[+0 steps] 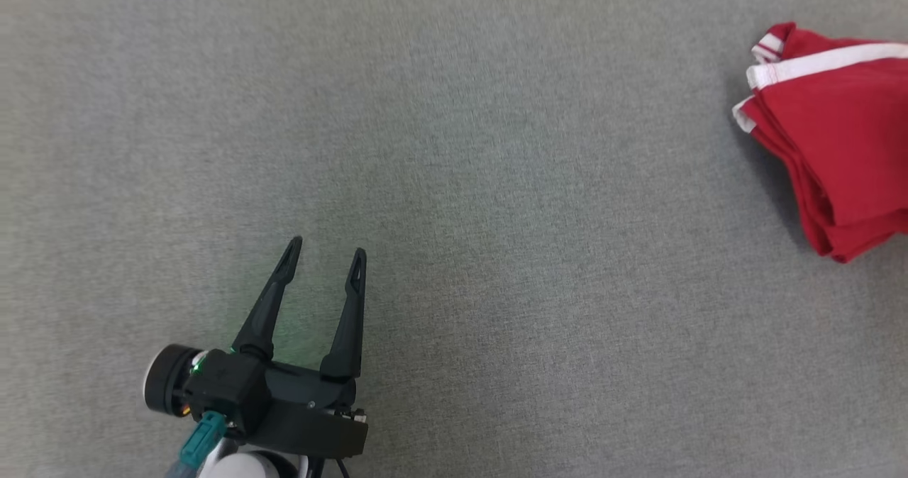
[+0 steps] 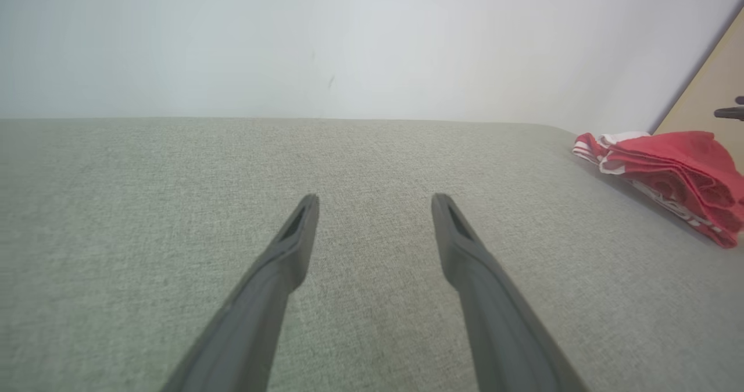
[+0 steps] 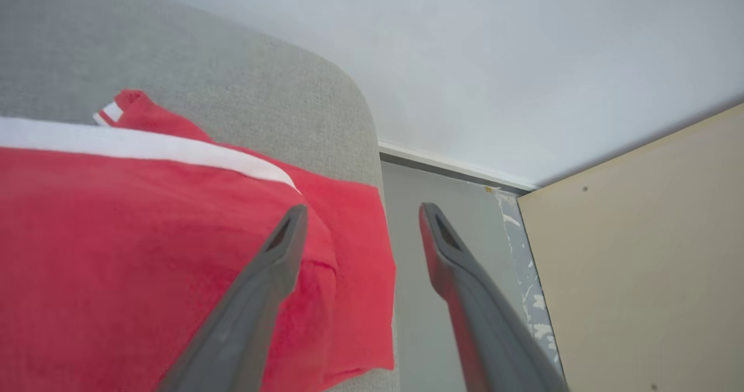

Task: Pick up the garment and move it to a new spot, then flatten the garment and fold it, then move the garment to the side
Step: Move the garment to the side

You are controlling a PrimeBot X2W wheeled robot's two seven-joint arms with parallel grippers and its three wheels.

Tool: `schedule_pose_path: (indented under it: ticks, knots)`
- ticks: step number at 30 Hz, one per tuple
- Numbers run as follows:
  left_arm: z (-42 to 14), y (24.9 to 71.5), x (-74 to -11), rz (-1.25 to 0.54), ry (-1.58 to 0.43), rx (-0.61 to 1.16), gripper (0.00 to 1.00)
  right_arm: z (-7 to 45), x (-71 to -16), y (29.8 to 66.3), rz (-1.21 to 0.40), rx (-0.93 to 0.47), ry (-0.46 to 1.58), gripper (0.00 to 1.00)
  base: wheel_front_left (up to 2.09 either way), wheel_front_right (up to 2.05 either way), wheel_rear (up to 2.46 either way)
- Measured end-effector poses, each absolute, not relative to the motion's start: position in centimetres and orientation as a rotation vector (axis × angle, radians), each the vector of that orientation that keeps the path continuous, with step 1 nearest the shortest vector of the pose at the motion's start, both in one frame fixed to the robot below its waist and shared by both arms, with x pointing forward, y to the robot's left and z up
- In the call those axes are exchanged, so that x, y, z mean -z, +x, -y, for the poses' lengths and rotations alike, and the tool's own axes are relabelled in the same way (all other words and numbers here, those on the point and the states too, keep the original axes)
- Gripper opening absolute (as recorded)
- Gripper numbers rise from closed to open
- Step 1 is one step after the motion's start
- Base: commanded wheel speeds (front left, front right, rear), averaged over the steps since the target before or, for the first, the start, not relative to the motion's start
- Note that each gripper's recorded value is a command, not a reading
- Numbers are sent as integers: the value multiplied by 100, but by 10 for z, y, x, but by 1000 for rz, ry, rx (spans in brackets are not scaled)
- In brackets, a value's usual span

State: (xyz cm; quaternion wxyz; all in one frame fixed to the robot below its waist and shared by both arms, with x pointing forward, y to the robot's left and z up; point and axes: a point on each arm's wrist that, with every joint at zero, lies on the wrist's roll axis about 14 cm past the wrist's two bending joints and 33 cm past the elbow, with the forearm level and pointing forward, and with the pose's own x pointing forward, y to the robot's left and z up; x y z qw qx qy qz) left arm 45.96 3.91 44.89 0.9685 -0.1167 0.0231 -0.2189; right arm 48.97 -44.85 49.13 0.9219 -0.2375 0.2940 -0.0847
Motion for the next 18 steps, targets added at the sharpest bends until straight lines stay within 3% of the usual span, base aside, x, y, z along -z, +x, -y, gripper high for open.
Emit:
schedule_pose_path:
  ticks: [7,18]
  knots:
    - [-51,450,-468,-18,-255,380,100,358,-512,523,-315,-8,-354,100,0,0,0]
    - [-95,430,-490,6,-302,194,100,237,-512,491,-83,-255,-196,100,0,0,0]
